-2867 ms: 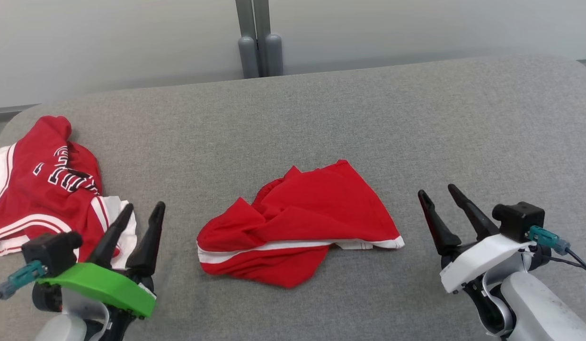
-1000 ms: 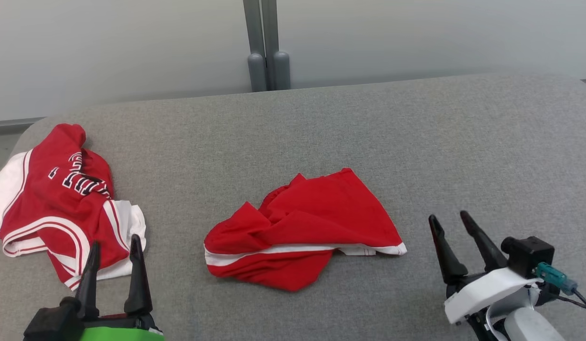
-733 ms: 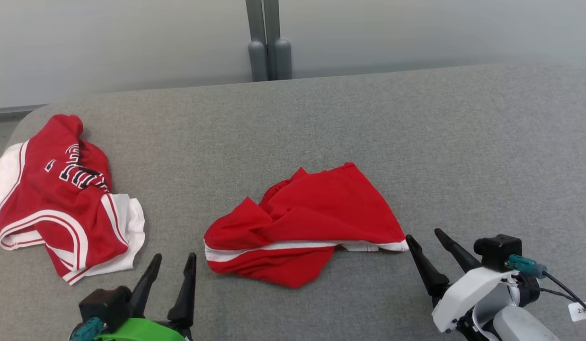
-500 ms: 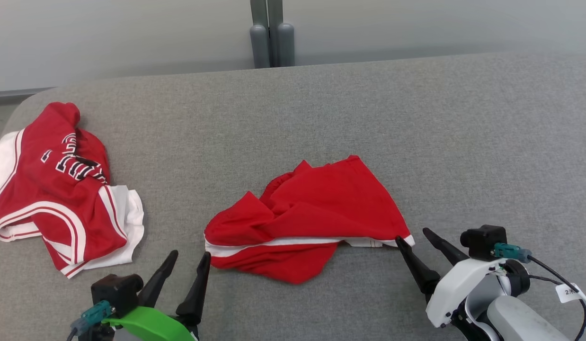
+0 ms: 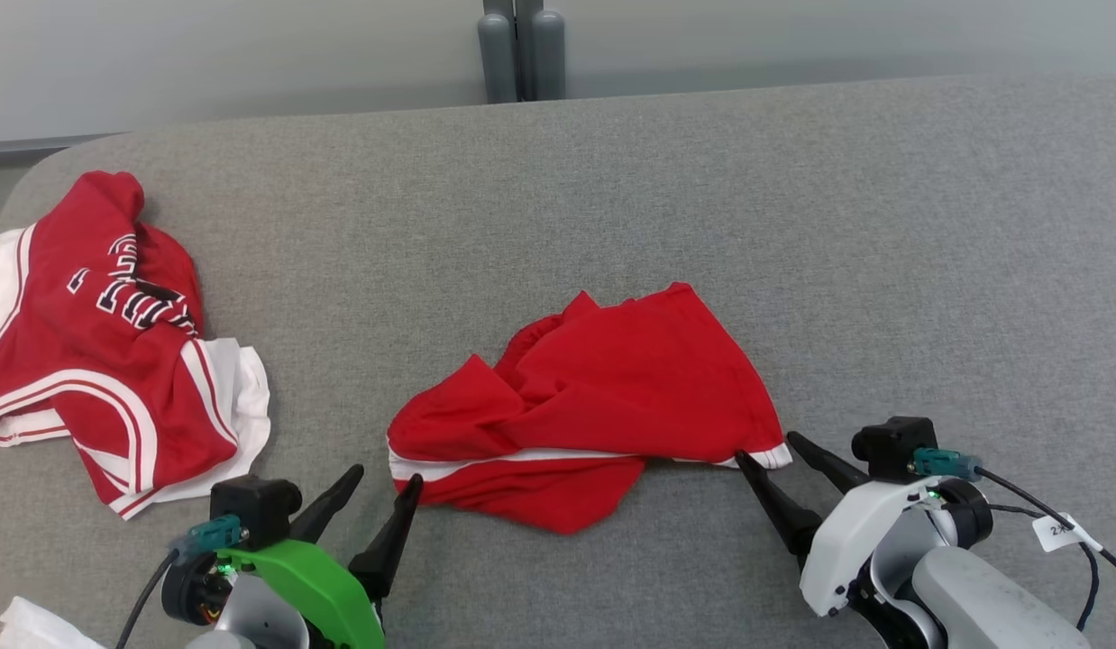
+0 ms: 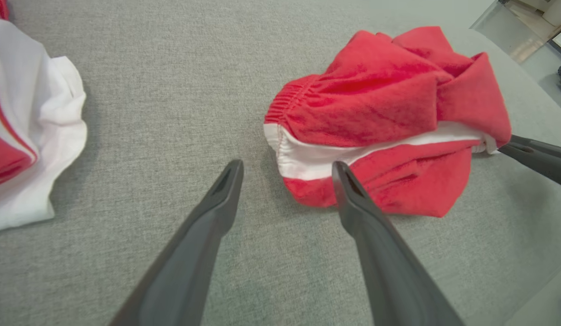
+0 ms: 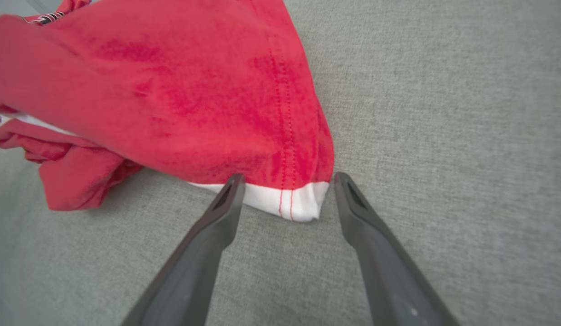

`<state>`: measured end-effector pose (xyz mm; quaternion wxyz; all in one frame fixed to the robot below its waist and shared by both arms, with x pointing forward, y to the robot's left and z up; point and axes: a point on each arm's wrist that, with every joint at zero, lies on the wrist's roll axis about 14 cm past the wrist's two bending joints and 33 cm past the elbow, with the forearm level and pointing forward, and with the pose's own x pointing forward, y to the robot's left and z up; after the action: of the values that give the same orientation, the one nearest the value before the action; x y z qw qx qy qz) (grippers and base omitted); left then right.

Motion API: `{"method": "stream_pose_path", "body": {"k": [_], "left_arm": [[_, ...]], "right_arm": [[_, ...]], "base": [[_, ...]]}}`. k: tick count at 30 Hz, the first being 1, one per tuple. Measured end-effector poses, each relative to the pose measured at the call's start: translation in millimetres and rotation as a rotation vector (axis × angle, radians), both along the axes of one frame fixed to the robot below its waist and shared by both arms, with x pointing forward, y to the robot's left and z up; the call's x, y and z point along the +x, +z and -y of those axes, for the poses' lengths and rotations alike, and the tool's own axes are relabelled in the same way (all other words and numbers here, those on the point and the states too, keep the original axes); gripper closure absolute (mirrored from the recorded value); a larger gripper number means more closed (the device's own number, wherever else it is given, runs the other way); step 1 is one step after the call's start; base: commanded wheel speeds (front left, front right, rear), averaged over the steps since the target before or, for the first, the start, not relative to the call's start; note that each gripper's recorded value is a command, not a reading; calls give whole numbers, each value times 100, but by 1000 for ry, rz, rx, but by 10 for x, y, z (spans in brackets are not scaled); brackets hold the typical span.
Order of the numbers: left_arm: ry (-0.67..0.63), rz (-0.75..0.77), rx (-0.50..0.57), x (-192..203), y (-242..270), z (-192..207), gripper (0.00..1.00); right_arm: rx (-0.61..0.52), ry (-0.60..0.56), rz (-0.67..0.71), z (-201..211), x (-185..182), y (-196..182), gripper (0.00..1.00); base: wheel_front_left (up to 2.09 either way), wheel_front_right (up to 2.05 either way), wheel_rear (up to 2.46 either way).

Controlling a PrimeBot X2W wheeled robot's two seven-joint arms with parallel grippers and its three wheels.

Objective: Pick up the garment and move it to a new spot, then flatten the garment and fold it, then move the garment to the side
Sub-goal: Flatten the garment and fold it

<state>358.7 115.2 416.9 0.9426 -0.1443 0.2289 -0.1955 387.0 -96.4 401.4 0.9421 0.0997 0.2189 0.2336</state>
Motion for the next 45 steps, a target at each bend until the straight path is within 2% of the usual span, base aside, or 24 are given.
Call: {"method": "stream_pose_path", "body": {"k": [10,11,12,13,14,15,22,32,37,45], "left_arm": [[-69,-45,38,148,-148,67,0],[-74,-47,38,154,-155,75,0],[-77,-47,33,164,-155,87,21],[-82,-45,30,171,-156,100,52],[-84,-40,30,180,-151,101,90],[-82,-37,28,187,-148,97,100],[-74,5,-2,175,-38,85,100],[-106,111,-5,224,414,28,100],[-151,204,51,641,872,10,100],[-240,242,175,1424,1275,158,100]], "right_arm": [[-1,10,-5,-16,18,-38,0],[0,11,-7,-19,15,-41,6],[2,11,-7,-22,17,-38,33],[4,11,-6,-25,14,-37,52],[6,11,-5,-28,8,-37,85],[9,14,-5,-39,-4,-37,100],[44,19,39,-106,-17,76,100],[226,-21,247,-116,204,845,100],[251,-2,352,-99,482,1240,100],[240,41,439,-90,1134,1661,100]], "base": [[0,0,0],[0,0,0],[0,0,0],[0,0,0],[0,0,0],[0,0,0],[0,0,0],[0,0,0],[0,0,0],[0,0,0]]}}
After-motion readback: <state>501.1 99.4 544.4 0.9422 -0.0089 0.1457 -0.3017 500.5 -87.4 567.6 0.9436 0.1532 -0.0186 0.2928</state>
